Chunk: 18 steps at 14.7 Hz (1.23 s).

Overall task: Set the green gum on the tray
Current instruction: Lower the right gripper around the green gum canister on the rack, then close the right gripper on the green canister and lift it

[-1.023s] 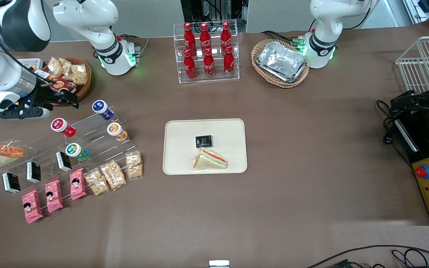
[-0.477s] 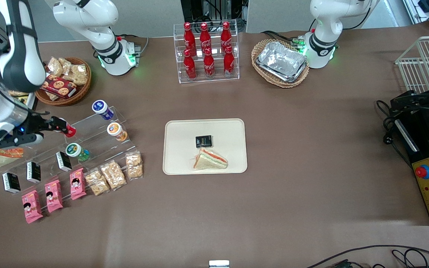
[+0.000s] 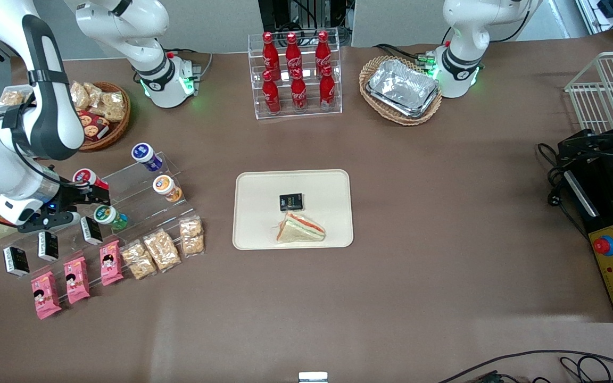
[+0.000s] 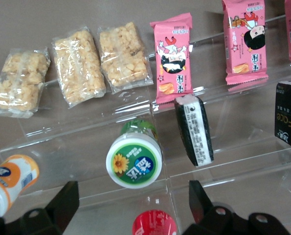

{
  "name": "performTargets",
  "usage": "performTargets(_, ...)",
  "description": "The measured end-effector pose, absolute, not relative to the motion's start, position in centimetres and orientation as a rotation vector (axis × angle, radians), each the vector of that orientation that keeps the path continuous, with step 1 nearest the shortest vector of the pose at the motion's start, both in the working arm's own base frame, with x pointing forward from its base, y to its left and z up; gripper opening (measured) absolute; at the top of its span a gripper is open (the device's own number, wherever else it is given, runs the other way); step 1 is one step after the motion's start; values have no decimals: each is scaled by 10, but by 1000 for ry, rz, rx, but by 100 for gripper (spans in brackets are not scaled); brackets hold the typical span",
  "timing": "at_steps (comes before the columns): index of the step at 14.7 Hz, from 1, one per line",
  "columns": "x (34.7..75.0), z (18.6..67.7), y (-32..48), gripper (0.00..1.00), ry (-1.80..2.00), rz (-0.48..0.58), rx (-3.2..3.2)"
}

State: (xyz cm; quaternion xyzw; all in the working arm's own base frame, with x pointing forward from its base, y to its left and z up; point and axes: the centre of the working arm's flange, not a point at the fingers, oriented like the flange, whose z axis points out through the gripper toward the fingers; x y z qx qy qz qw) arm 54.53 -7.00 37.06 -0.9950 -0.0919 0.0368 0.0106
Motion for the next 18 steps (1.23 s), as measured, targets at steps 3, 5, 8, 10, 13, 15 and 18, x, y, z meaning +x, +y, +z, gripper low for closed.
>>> performTargets(3,549,359,-70,100,-289,117,-3108)
performTargets(5,551,349,-70,100,-289,124,-3109)
performTargets(8,553,337,-70,99,-289,137,-3110)
performTargets(10,554,332,-70,96,-289,146,-3110)
performTargets(13,554,328,-70,85,-288,154,-3109)
performTargets(15,554,326,-70,74,-283,157,-3105)
performTargets(18,554,325,-70,70,-282,160,-3104)
